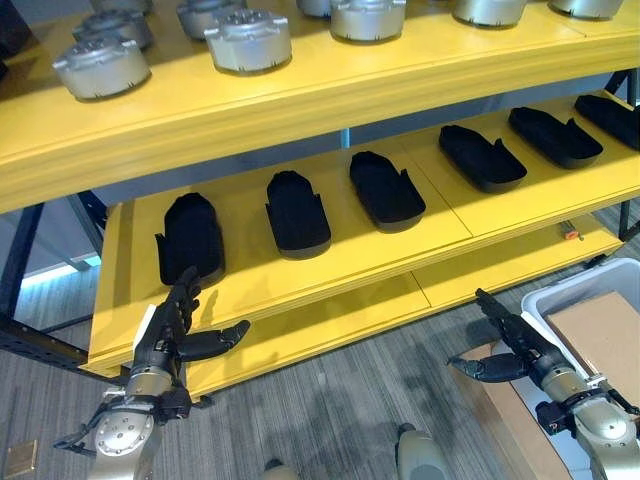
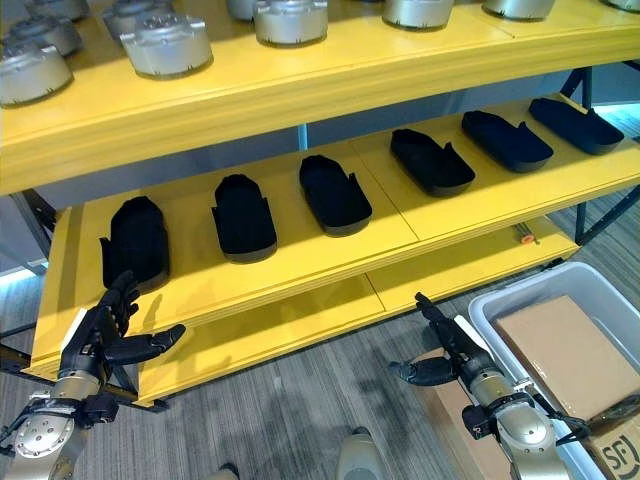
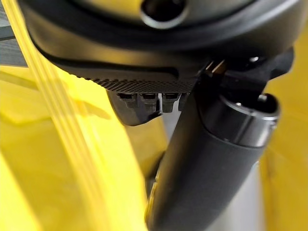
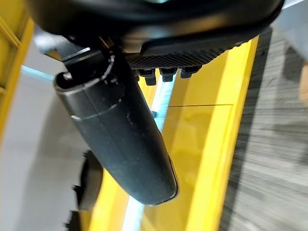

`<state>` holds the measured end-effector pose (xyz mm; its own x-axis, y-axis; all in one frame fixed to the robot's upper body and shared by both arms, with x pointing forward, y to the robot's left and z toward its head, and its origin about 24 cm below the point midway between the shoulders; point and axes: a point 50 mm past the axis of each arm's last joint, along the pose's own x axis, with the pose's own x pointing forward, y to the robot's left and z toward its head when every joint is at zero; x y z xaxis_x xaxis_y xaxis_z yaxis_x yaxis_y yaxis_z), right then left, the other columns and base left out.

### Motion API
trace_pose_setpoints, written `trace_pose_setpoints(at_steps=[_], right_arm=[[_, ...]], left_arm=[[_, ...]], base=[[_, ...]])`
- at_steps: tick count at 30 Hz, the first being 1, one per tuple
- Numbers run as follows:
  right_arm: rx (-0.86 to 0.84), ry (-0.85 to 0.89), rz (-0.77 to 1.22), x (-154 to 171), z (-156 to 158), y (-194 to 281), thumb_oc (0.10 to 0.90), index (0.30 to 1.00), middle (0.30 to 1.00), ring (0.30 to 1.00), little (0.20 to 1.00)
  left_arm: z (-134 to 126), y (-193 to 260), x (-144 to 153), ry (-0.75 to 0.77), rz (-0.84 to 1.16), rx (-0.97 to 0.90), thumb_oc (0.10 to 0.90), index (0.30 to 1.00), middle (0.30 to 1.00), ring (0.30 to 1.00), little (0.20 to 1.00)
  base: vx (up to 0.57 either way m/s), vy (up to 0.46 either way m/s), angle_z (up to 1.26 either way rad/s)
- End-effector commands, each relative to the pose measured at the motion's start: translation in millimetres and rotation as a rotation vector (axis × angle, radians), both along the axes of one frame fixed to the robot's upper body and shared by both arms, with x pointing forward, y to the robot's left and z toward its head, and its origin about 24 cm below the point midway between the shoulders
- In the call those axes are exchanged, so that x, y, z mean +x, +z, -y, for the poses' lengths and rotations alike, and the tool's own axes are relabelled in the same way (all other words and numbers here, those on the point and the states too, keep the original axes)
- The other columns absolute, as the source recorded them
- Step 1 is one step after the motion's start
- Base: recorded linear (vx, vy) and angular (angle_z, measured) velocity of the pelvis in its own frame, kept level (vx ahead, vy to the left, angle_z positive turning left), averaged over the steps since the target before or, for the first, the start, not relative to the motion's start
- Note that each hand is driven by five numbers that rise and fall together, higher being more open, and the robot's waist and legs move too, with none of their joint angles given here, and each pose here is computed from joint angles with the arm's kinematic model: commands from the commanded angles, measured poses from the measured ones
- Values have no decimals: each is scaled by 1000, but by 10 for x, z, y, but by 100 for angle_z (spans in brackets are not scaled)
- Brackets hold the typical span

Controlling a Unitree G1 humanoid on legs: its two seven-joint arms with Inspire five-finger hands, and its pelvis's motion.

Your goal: Move parts from the plastic box to the shelf.

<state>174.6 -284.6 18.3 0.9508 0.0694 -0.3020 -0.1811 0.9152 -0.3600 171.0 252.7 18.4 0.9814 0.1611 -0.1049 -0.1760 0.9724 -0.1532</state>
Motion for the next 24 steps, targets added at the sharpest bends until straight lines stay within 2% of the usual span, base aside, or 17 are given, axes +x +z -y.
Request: trace_pose_setpoints(at_steps=[1,4,9,10,13,18,24], right_arm=[[-12,33,309,196,22,551,900,1000,1000,1000,1000],[14,57,315,226,-14,559,900,1000,1000,1000,1000],[64,43,343,268,-73,545,900,1000,1000,1000,1000],[114,32,341,298,-115,499,900,1000,1000,1000,1000],[116,57,330,309,-177,471,900,1000,1000,1000,1000],[165,52,261,198,-285,283,900,1000,1000,1000,1000],[233,-3,200,118,-369,84,900,1000,1000,1000,1000]], left_arm=[[-43,405,189,-72,235,12,900,1000,1000,1000,1000],[1,258,48,-74,186,-49,900,1000,1000,1000,1000],[-3,156,31,-56,146,-42,900,1000,1000,1000,1000],[23,81,13,-38,127,-78,900,1000,1000,1000,1000],[75,40,23,-47,122,-129,900,1000,1000,1000,1000],[208,-107,-44,-72,69,-221,900,1000,1000,1000,1000],[265,-191,-63,-72,33,-239,900,1000,1000,1000,1000]], base=[[-63,-192,30],[-72,-196,15],[-56,-172,22],[-31,-64,17],[-51,-73,-5],[14,77,27],[18,153,-16]])
